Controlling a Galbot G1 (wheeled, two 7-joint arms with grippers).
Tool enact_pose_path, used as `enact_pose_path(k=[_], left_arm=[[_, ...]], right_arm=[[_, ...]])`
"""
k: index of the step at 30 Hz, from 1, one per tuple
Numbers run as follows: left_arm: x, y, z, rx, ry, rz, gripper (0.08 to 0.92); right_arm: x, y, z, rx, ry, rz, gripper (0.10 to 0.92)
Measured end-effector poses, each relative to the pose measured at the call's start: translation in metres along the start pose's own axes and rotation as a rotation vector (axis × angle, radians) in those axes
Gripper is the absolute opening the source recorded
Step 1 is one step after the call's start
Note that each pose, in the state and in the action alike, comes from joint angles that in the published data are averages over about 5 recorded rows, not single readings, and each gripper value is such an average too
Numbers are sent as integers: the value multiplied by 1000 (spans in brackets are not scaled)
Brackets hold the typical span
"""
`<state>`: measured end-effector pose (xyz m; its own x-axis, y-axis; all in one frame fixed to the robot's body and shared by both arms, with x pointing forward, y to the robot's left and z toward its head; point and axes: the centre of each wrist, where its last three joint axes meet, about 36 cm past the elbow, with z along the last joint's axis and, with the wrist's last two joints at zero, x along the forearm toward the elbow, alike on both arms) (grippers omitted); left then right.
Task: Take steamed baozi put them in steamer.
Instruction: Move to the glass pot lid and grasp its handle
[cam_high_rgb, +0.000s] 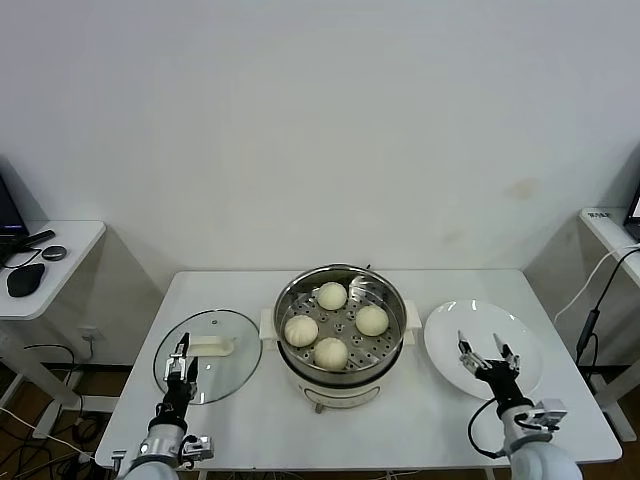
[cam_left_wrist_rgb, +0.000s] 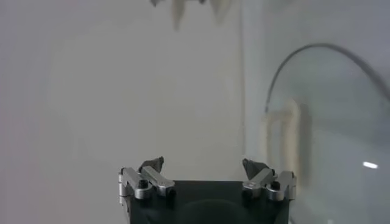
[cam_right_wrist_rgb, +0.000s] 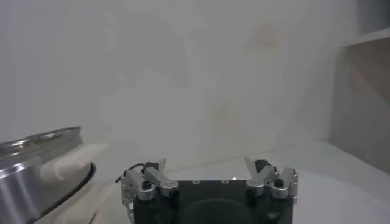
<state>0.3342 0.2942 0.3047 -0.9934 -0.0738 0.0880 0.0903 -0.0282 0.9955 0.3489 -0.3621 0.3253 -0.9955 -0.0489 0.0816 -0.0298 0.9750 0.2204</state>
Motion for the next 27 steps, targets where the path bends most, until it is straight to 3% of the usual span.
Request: enact_pose_path(k=[27], left_arm=[[-56,-32,7,-17,42,5,823]], right_arm=[[11,22,24,19,51,-44,823]])
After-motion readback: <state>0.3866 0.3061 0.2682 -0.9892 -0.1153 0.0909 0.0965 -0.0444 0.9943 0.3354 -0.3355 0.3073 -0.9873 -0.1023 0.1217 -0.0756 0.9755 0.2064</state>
